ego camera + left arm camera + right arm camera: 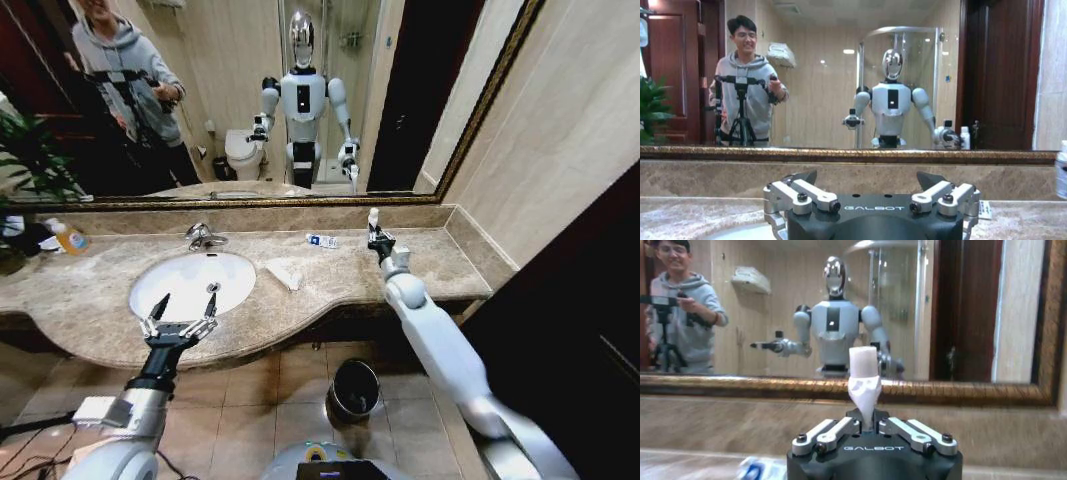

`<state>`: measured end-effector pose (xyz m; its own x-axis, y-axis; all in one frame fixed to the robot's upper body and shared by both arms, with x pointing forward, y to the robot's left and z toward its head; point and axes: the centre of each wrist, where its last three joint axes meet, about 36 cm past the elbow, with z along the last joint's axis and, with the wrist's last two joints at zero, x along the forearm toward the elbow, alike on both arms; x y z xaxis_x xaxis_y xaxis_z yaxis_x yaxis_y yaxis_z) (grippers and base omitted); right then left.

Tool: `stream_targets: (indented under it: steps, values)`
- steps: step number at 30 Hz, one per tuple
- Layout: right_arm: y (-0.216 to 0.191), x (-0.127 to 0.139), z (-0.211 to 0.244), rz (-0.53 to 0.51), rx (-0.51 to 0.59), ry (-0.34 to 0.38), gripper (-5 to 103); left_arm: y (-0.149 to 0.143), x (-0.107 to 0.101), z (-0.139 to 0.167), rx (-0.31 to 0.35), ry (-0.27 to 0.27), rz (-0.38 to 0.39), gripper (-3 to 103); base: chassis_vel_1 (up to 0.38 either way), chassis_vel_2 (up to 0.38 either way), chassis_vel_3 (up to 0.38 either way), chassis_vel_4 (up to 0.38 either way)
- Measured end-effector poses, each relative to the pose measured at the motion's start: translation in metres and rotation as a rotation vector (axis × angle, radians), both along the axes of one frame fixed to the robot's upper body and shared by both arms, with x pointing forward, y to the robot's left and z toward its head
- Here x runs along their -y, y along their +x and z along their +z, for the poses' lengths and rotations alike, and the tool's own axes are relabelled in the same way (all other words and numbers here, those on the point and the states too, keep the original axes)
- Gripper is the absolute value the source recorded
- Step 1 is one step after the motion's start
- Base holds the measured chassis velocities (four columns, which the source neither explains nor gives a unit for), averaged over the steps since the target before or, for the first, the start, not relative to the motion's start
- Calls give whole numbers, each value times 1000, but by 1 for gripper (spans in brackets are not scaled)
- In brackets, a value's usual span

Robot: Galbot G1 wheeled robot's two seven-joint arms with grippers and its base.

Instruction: Pick up the trash from the sink and place it in the trash bin.

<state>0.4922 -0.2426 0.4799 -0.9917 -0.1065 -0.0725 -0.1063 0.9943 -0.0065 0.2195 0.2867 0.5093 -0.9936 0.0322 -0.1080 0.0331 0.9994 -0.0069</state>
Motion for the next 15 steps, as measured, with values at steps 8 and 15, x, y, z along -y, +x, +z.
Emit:
stream_targets:
  steps: [8,15]
  values:
    - [-79,15,14,74,-8,39,10,0,0,0,0,0,0,100,0,0,0,0]
    - [-125,18,14,98,-54,65,10,0,0,0,0,0,0,100,0,0,0,0]
